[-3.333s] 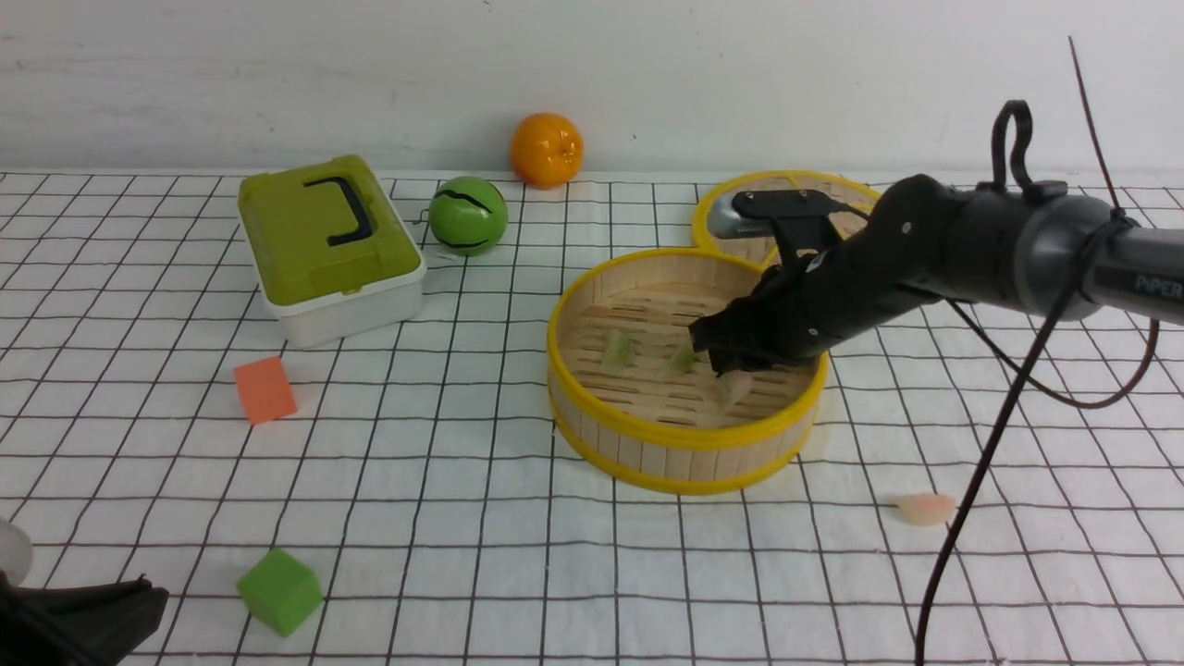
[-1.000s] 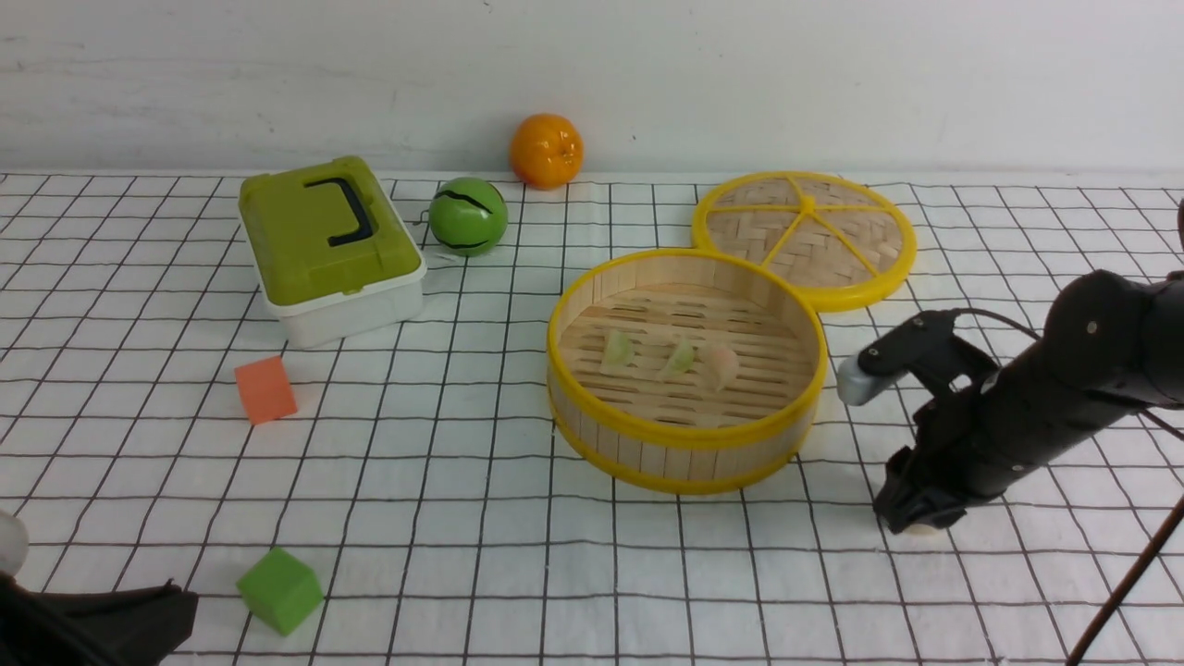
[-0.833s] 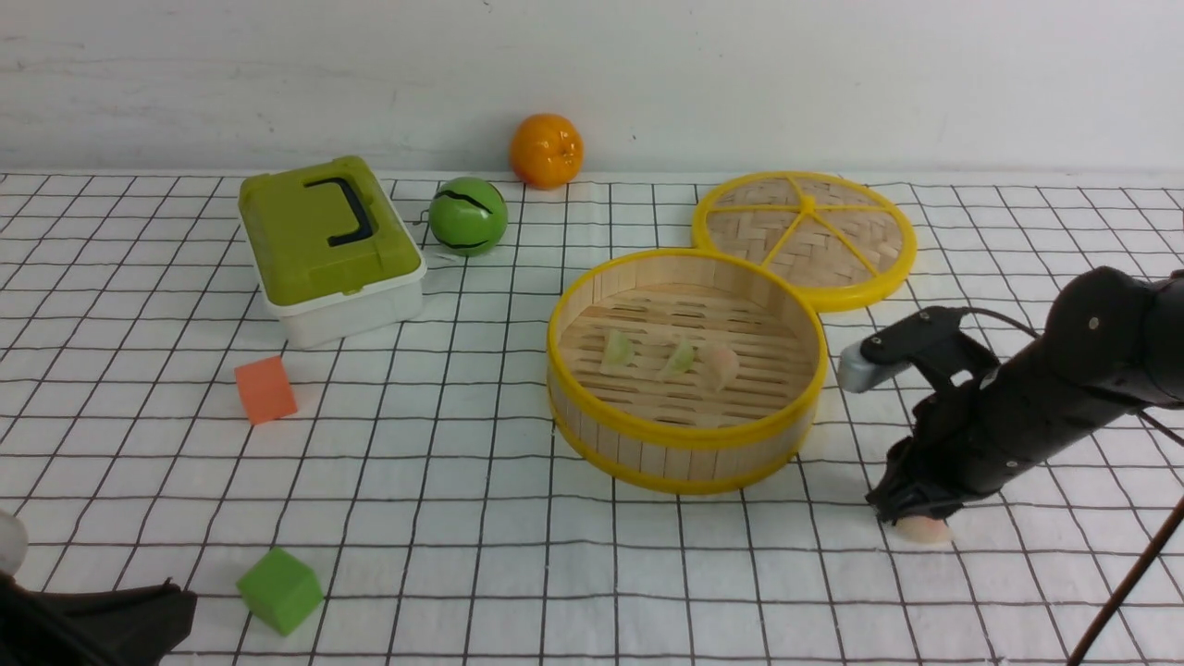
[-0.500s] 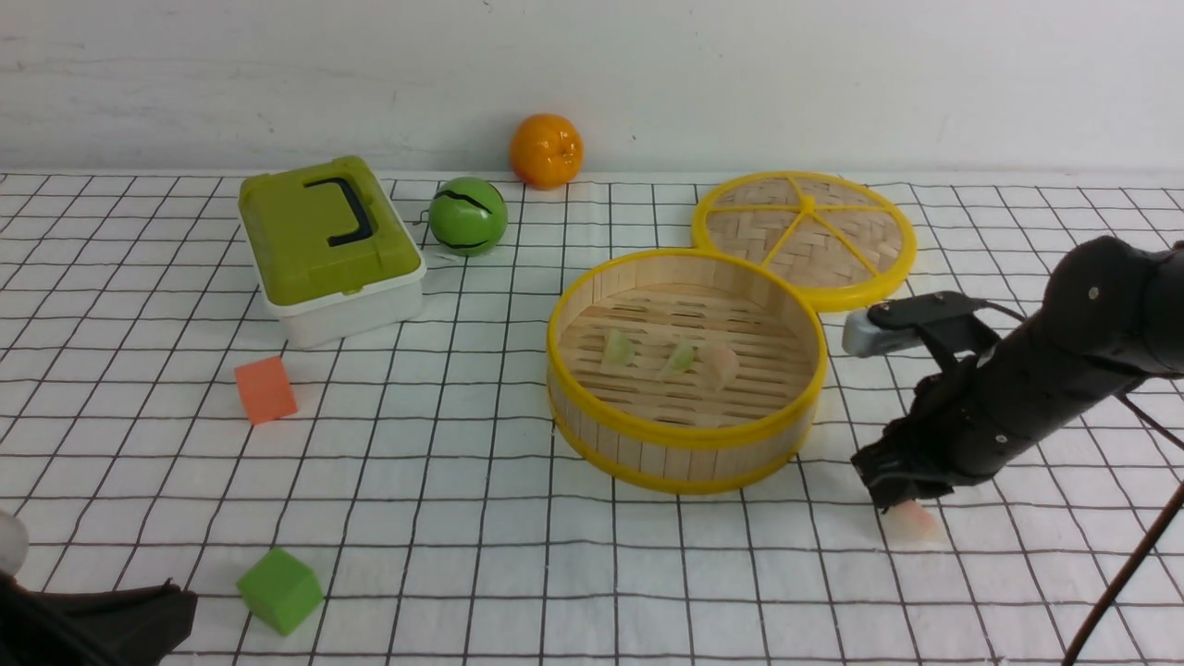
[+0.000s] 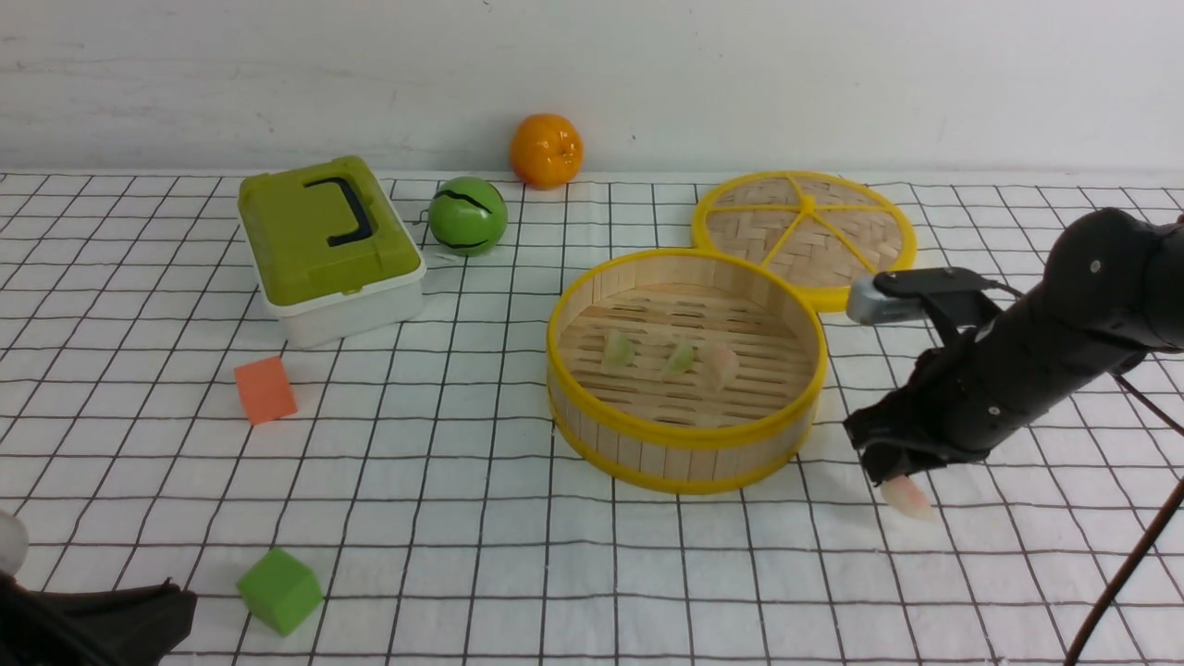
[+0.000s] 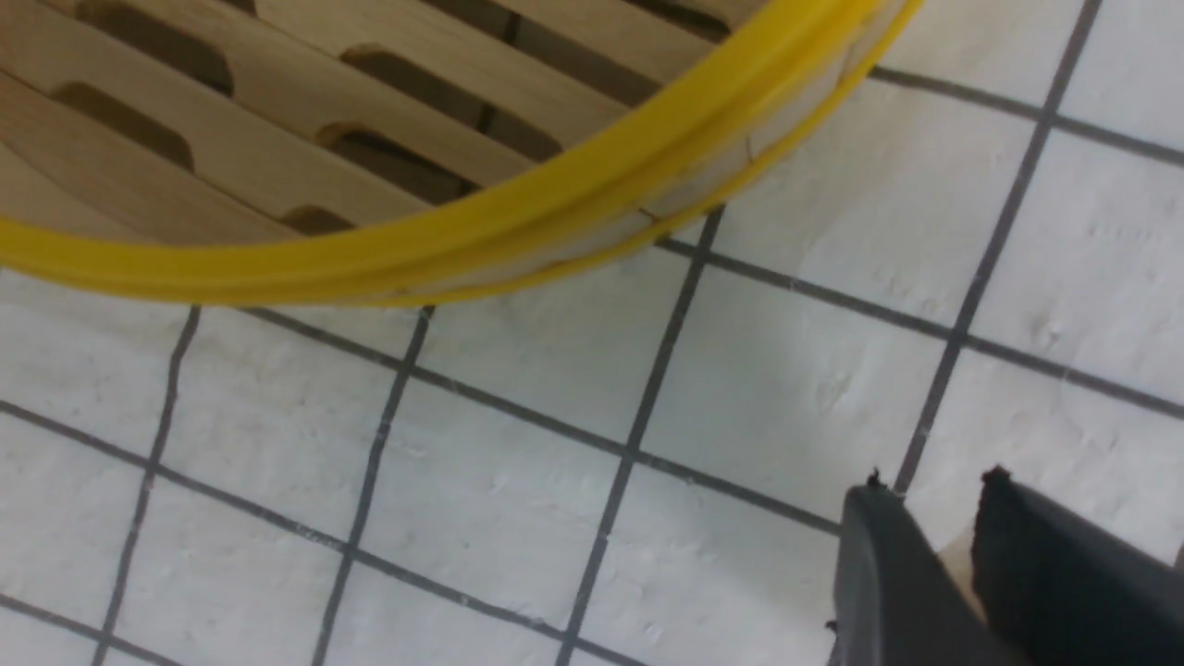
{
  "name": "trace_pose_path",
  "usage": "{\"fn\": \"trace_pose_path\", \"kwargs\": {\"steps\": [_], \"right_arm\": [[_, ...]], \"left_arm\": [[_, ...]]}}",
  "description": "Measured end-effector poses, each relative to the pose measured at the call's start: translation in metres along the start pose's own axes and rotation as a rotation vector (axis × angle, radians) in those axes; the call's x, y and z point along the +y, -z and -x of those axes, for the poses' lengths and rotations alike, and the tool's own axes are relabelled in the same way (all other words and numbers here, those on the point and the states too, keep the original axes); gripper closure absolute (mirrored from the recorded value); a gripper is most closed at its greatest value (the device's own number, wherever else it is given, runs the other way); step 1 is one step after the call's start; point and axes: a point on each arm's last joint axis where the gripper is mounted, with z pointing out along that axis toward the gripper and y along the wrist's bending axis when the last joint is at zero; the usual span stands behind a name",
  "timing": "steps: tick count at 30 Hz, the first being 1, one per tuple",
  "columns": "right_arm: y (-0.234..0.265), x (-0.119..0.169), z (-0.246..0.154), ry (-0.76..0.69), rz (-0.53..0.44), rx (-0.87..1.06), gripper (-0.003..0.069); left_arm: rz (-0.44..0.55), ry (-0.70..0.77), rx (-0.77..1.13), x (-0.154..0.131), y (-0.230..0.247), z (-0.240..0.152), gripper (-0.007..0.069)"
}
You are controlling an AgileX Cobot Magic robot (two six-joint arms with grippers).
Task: Put the dumplings into the steamer on the table with the white tablecloth.
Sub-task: 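Reach for and grasp a dumpling lying on the table beside the steamer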
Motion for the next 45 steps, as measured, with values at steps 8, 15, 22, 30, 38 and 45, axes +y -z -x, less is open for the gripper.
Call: {"fn": "trace_pose_path", "kwargs": {"steps": [8, 15, 22, 30, 38, 45], "right_arm": [[0.037, 0.013, 0.02, 0.01, 0.036, -0.047, 0.055], [0.082, 0.038, 0.064, -0.012, 0.149, -0.238, 0.065], [0.03, 0.052, 0.088, -0.063, 0.196, -0.246, 0.0663], [0.046, 0.037, 0.079, 0.103, 0.05, -0.149, 0.0663], [0.046, 0.004, 0.065, 0.336, -0.123, 0.063, 0.0619], [0.006, 0.001, 0.058, 0.414, -0.031, 0.15, 0.04]], "left_arm": [[-0.003, 0.005, 0.0, 0.0, 0.0, 0.0, 0.0606], [-0.008, 0.012, -0.02, -0.001, 0.0, 0.002, 0.0606], [-0.008, 0.012, -0.023, -0.001, 0.0, 0.002, 0.0606], [-0.014, 0.024, -0.022, -0.001, 0.0, 0.002, 0.0606], [-0.016, 0.025, -0.033, -0.001, 0.0, 0.003, 0.0606], [-0.016, 0.026, -0.037, -0.001, 0.0, 0.003, 0.0606]]}}
